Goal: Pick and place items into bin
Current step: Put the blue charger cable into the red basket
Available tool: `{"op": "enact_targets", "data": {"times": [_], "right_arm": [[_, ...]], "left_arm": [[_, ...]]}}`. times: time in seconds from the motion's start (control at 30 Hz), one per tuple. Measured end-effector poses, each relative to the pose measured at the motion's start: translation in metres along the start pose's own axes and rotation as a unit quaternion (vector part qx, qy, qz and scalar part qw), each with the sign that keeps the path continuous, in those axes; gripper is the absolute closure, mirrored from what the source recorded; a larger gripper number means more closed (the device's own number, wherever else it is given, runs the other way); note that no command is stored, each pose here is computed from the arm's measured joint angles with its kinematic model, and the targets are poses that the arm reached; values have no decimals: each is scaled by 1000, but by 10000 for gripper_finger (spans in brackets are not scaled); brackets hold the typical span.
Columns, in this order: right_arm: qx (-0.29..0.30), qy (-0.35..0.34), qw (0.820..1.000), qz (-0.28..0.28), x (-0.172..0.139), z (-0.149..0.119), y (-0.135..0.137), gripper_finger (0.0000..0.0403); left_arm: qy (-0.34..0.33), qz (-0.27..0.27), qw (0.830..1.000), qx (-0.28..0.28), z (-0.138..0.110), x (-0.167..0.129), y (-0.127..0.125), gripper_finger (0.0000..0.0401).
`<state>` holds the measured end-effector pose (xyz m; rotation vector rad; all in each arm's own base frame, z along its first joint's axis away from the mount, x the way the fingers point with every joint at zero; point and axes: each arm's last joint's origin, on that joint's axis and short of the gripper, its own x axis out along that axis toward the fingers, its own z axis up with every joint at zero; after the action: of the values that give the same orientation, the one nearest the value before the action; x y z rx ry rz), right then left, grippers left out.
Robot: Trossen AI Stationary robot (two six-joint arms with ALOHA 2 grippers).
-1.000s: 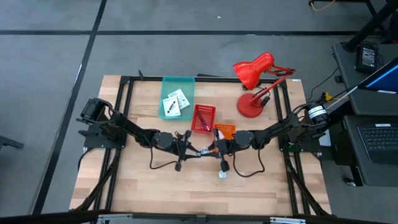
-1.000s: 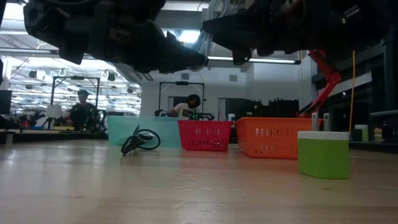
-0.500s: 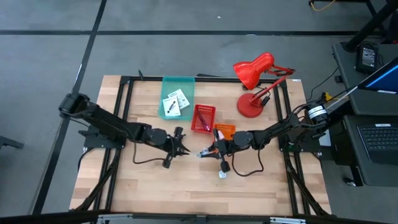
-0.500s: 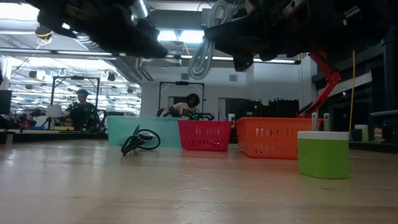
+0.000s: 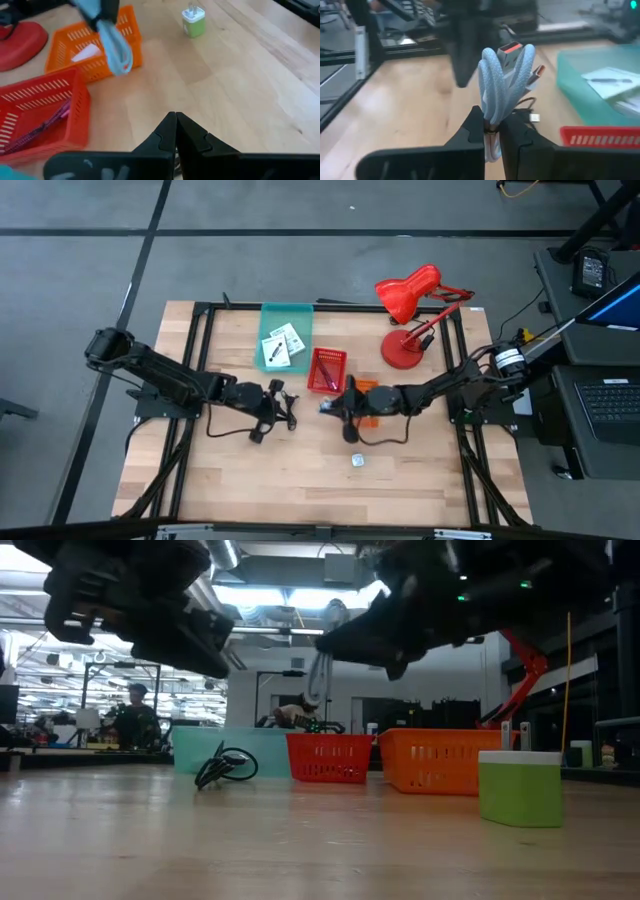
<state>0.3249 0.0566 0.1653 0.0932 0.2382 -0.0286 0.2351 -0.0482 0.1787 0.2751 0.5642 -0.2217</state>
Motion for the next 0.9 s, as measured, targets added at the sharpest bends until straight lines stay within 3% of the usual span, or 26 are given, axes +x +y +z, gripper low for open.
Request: {"op": "enact_targets", "data": {"times": [0.3, 0.5, 0.73, 0.9], "right_arm": [[77, 109, 987, -90, 22, 23, -46, 390], [113, 105, 985, -72, 26, 34, -72, 390], [142, 118, 979, -86, 23, 33, -97, 390], [159, 149, 971, -100, 20, 27, -108, 390]], "left_arm": [[-1, 11, 1000, 29, 0, 0, 5, 400], [5, 10, 1000, 28, -1, 0, 5, 396], [48, 52, 997, 30, -8, 0, 7, 400], [53, 54, 997, 30, -9, 0, 6, 397]]}}
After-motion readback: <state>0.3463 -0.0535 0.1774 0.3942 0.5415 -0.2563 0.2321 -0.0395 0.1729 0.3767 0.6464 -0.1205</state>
